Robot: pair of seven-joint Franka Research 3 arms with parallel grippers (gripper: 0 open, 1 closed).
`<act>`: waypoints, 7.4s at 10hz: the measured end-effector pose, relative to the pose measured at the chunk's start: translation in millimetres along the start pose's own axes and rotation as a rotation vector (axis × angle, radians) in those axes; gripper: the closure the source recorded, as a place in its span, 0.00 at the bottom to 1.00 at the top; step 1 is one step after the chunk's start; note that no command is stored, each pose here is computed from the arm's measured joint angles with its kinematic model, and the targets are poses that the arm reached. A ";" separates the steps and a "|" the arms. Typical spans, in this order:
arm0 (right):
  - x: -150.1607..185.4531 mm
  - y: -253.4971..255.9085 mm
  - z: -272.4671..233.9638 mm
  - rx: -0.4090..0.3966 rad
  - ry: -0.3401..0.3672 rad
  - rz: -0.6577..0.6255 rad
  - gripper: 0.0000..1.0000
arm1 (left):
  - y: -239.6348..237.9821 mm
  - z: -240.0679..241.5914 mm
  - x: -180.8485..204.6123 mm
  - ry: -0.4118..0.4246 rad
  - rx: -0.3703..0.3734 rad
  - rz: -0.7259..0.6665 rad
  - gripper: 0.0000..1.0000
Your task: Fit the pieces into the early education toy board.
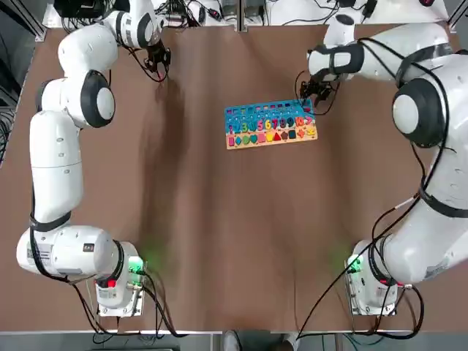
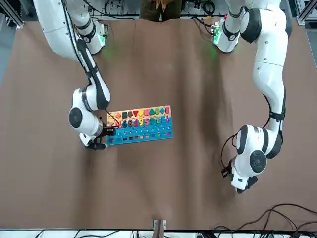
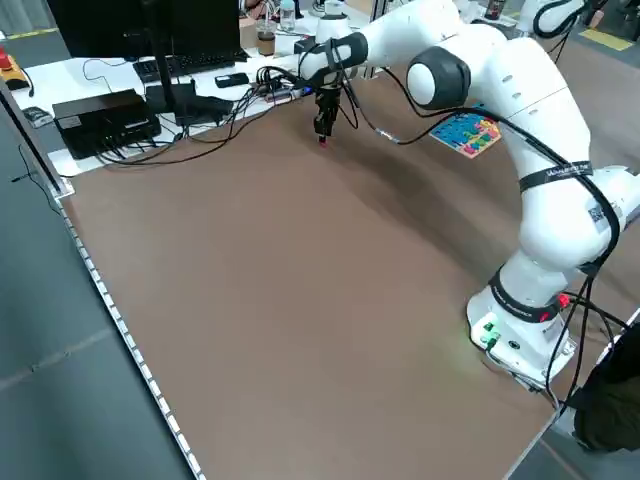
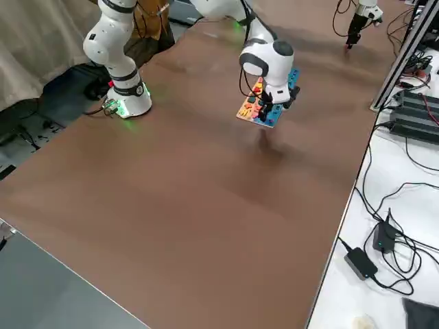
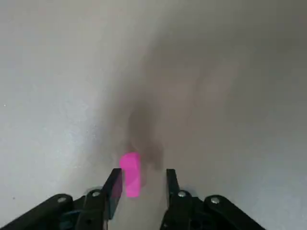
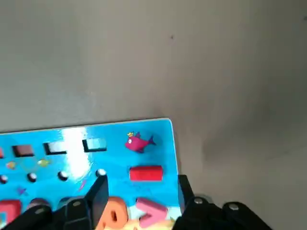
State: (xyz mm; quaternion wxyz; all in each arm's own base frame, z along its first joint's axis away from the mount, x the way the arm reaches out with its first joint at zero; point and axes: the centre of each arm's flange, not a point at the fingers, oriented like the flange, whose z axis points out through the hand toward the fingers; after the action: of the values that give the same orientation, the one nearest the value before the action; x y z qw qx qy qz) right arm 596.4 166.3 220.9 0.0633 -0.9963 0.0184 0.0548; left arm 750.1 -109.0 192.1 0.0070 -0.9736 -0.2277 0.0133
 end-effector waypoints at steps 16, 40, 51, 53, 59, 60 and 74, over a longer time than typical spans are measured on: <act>-96.7 149.6 -388.1 -0.129 0.081 -0.121 0.01 | -6.7 11.7 -5.2 -0.013 0.011 -0.059 0.56; -84.4 167.7 -375.6 -0.129 0.073 -0.089 0.01 | 7.5 1.2 -13.5 -0.001 0.004 -0.038 0.57; -77.6 168.0 -372.0 -0.132 0.090 -0.091 0.01 | 2.3 4.6 -12.0 -0.003 0.013 -0.037 0.62; -77.6 168.0 -372.0 -0.132 0.090 -0.091 0.01 | 2.9 5.2 -12.1 0.001 0.008 -0.036 0.63; -77.3 168.1 -371.4 -0.132 0.089 -0.091 0.01 | 3.6 5.9 -12.1 0.008 0.002 -0.035 0.83; -77.2 168.1 -371.2 -0.132 0.089 -0.091 0.01 | 3.7 5.6 -12.0 0.009 0.001 -0.035 0.87; -76.6 171.2 -370.8 -0.132 0.087 -0.085 0.01 | 160.4 -100.6 -260.1 0.070 -0.026 0.010 0.86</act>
State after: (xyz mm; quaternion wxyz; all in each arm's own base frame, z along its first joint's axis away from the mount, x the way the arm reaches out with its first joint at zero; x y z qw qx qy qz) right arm 552.4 -48.6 573.8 -0.0009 -0.9996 -0.0249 0.0096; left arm 591.1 -368.9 295.4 0.0023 -0.9746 -0.2228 -0.0238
